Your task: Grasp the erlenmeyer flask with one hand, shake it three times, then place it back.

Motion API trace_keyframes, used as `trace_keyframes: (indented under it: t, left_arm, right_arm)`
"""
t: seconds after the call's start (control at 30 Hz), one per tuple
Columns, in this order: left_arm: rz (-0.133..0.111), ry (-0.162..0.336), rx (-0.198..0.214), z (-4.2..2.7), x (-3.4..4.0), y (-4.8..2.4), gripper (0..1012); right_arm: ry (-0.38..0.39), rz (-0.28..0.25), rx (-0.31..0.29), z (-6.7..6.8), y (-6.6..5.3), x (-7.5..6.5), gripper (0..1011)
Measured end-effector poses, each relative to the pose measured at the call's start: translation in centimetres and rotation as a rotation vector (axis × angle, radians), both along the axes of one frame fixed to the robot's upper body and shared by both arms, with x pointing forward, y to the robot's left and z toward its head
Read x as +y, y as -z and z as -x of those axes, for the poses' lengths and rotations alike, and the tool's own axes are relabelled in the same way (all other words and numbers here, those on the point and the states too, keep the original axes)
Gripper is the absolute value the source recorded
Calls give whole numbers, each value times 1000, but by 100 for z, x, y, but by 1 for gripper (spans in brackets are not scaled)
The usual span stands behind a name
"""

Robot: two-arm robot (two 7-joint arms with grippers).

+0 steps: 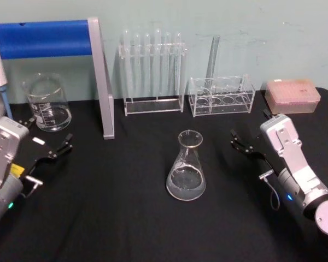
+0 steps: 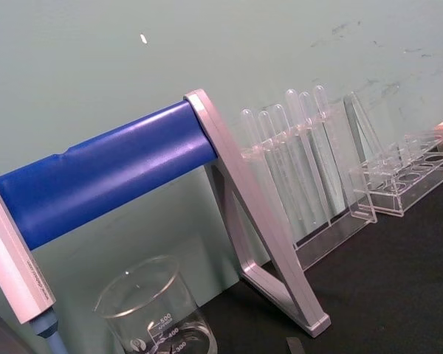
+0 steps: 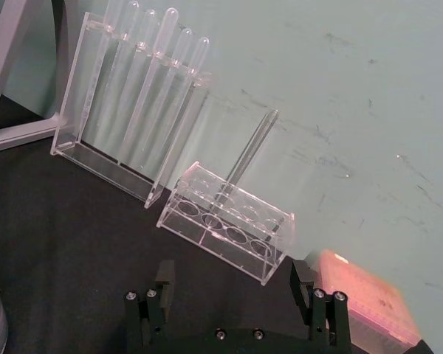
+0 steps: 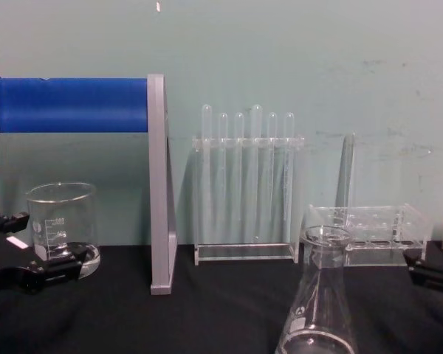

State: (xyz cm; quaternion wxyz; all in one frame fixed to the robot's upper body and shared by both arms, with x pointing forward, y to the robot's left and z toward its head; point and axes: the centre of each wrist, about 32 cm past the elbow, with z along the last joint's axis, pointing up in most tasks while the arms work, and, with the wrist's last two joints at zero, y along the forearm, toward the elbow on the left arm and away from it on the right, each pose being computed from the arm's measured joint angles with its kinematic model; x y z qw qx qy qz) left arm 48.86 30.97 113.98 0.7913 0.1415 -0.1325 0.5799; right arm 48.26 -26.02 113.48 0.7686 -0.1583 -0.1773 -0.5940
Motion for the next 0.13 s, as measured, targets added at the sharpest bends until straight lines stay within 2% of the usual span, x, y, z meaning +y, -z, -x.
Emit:
trace_keyframes:
  t: [0.13]
  left_arm:
    - [0, 0, 0, 0, 0, 0, 1001]
  right_arm:
    - [0, 0, 0, 0, 0, 0, 1000]
